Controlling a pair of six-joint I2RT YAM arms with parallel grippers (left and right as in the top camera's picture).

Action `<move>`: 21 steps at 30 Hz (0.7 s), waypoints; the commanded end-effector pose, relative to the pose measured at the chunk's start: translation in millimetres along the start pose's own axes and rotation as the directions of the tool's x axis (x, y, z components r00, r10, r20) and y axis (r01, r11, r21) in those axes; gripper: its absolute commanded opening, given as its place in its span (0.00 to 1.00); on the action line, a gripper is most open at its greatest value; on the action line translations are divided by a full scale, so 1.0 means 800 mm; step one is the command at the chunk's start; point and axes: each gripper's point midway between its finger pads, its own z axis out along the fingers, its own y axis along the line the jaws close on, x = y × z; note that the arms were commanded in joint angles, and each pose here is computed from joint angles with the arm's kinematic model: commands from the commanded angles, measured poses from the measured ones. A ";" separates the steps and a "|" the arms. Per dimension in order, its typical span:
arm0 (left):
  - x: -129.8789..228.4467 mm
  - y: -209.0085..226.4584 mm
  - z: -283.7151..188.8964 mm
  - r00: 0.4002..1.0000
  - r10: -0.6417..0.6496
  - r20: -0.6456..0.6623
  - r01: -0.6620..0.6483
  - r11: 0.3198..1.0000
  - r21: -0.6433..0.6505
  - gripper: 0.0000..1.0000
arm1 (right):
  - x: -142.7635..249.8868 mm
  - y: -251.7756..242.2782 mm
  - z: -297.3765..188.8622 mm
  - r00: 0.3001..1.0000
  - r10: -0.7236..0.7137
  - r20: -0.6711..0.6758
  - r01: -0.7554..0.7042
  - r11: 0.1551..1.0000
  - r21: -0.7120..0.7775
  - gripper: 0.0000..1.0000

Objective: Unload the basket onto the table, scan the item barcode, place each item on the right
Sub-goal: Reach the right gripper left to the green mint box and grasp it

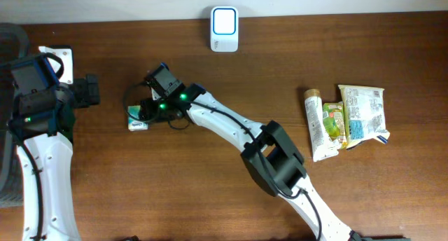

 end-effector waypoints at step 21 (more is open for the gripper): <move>-0.007 0.005 -0.008 1.000 0.009 0.020 -0.008 1.000 -0.011 0.99 | 0.018 -0.012 0.052 0.967 0.245 -0.075 -0.250 0.966 -0.070 0.12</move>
